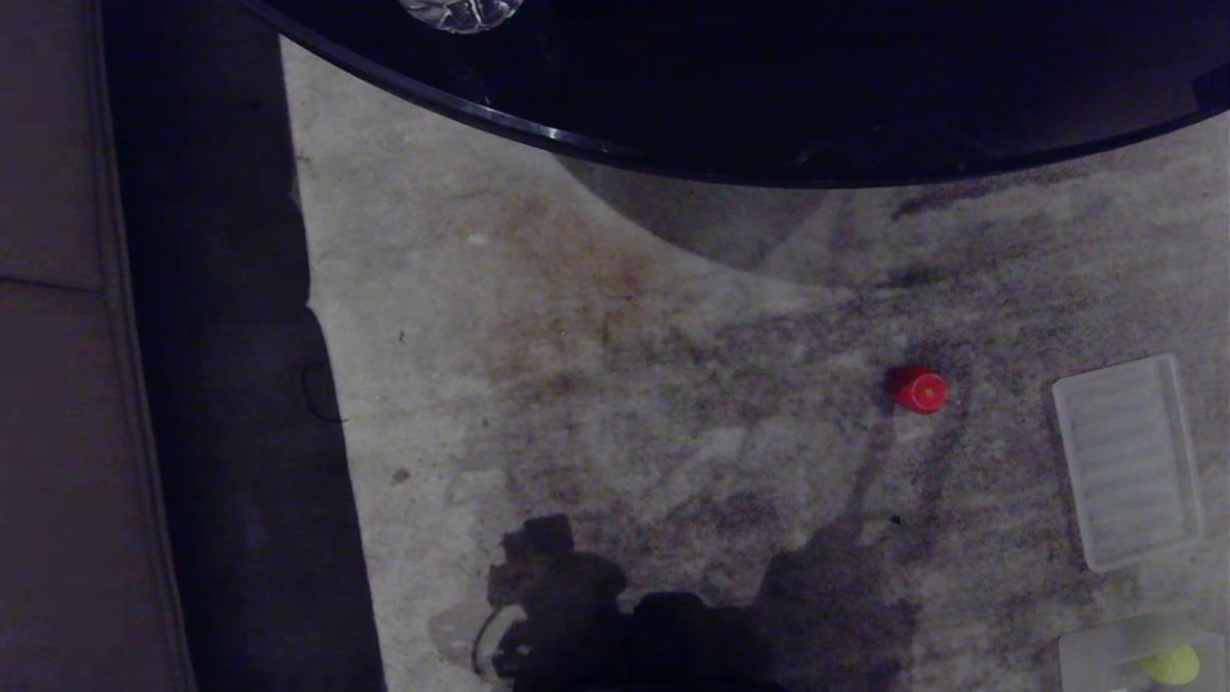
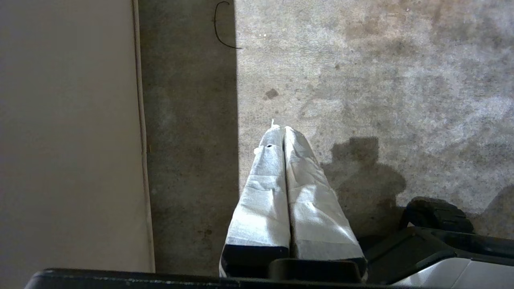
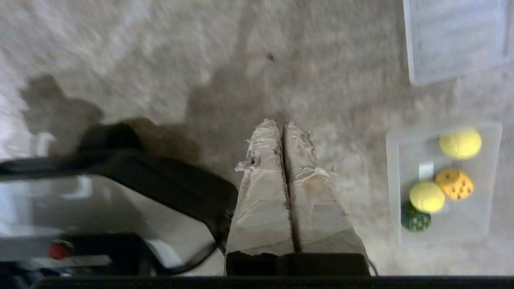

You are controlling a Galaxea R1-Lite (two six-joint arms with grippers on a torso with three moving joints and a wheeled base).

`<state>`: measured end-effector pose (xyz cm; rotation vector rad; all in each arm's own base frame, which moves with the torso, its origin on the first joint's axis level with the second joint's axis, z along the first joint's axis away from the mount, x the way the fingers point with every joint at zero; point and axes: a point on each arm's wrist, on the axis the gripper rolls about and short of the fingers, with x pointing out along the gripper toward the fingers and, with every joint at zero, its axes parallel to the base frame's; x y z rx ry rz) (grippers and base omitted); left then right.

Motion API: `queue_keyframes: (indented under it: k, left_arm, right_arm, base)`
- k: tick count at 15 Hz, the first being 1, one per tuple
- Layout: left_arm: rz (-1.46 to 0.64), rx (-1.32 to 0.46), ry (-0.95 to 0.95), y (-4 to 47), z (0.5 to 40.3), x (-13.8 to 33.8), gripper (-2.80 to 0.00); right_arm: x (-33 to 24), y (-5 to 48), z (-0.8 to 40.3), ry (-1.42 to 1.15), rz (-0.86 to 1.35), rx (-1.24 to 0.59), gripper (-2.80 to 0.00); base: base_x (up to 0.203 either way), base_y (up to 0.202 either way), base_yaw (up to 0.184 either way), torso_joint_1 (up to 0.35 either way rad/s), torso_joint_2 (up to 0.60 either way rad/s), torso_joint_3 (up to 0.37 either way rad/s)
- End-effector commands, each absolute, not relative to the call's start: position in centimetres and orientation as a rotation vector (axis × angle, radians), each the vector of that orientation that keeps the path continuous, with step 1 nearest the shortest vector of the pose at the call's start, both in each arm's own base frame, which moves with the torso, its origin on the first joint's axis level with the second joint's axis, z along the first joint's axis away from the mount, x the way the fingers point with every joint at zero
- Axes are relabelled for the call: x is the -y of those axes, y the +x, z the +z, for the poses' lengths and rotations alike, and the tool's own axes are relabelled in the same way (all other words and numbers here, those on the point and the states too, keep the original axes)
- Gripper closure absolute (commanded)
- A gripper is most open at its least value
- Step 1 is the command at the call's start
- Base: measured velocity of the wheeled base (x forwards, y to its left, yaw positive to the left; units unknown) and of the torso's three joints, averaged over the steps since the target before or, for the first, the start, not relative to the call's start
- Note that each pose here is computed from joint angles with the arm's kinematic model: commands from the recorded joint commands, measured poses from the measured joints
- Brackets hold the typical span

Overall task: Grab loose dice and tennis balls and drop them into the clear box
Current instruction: Pick up toys out of the box

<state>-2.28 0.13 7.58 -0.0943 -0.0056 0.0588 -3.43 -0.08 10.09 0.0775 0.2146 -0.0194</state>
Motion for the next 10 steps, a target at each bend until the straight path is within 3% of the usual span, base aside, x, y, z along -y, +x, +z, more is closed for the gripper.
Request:
queue_keyframes:
  k: [1, 5, 10]
  left_arm:
    - [0.060, 0.004, -0.095, -2.3, 7.5, -0.1, 0.00]
    - [0.060, 0.004, -0.095, -2.3, 7.5, -0.1, 0.00]
    - [0.060, 0.004, -0.095, -2.3, 7.5, -0.1, 0.00]
  right_arm:
    - [0.0, -0.5, 12.7, 0.086, -0.026, -0.379, 0.00]
    - [-0.1, 7.0, 14.6, 0.134, -0.044, -0.544, 0.00]
    - [-0.5, 17.9, 12.6, 0.209, -0.063, -0.608, 0.00]
  base:
    - [0.000, 0.000, 0.000, 0.000, 0.00, 0.000]
    - [0.000, 0.000, 0.000, 0.000, 0.00, 0.000]
    - [0.000, 0.000, 0.000, 0.000, 0.00, 0.000]
